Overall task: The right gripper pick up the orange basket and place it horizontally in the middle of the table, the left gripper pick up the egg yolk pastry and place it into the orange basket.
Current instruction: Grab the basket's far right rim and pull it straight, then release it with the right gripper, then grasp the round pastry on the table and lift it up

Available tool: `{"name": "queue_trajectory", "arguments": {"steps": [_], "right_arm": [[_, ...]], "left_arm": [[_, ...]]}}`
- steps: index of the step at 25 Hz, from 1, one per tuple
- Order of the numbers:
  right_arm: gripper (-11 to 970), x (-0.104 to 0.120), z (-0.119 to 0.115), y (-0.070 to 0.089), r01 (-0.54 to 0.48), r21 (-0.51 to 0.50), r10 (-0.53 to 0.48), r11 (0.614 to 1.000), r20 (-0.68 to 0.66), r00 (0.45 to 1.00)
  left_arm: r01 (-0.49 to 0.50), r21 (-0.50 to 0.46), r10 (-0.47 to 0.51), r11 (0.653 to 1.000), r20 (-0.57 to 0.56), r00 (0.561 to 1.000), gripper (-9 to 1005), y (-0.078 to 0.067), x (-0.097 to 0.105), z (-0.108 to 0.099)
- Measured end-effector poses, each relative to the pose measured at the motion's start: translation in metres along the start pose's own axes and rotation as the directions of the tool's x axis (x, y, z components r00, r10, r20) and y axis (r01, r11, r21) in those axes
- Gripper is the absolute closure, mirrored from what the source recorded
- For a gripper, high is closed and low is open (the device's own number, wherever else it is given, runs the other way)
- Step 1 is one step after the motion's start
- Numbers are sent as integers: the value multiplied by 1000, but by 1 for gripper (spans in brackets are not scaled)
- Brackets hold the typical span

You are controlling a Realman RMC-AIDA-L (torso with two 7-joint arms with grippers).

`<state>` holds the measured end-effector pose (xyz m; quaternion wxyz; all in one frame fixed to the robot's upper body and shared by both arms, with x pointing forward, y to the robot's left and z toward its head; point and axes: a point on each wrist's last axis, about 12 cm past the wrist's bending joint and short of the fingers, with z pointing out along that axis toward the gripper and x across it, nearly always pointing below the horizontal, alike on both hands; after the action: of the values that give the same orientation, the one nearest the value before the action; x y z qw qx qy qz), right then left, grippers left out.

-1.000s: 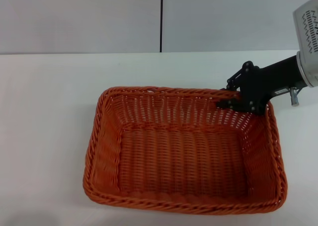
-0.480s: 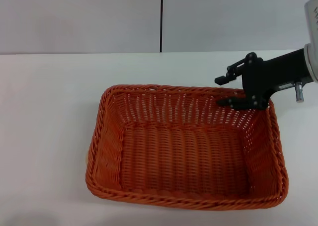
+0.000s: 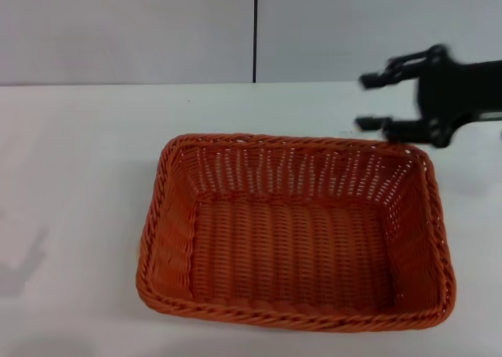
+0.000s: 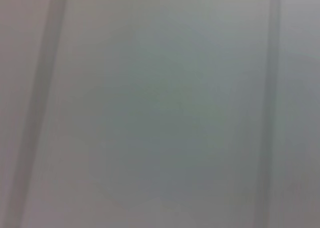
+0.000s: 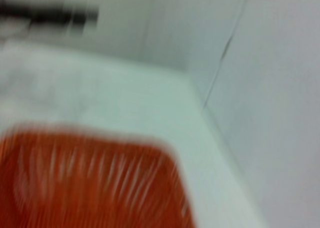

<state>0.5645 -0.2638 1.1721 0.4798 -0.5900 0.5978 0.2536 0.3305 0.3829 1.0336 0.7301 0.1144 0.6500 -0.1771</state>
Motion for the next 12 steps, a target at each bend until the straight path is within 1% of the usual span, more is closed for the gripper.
{"name": "queue_trajectory", "arguments": {"steps": [1,2,3,4,5,6,7,8,9,10,11,12], "right_arm": [[443,-1,-12,4,-18,40,16,999,56,998],[444,1,-36,17,-69,123,48,990,167,985],[443,1,-36,17,-69,123,48,990,167,985],[443,2,-48,24,-96,162,60,982,217,974],[442,5,-58,30,-121,192,70,974,252,965],[441,6,-68,37,-145,222,76,964,293,953],[441,10,-87,53,-199,273,93,941,357,929],[440,10,-87,53,-199,273,93,941,357,929],[439,14,-101,66,-247,305,109,920,407,907],[439,17,-108,74,-276,318,119,907,434,893],[438,17,-108,74,-276,318,119,907,434,893],[438,23,-117,87,-323,335,132,885,484,865]], "left_arm": [[12,75,-7,997,-57,998,228,6,-2,7],[26,155,-6,988,-129,992,228,13,-5,18],[26,155,-6,988,-129,992,228,13,-5,18],[33,212,8,977,-189,982,228,20,-7,30],[33,212,8,977,-189,982,228,20,-7,30],[34,240,19,970,-217,976,228,22,-7,36],[32,302,50,953,-259,965,228,26,-8,52],[32,302,50,953,-259,965,228,26,-8,52],[30,353,78,935,-287,955,228,27,-8,66],[32,390,99,920,-311,945,228,27,-7,76],[32,390,99,920,-311,945,228,27,-7,76],[34,414,114,910,-326,938,228,28,-7,83]]}}
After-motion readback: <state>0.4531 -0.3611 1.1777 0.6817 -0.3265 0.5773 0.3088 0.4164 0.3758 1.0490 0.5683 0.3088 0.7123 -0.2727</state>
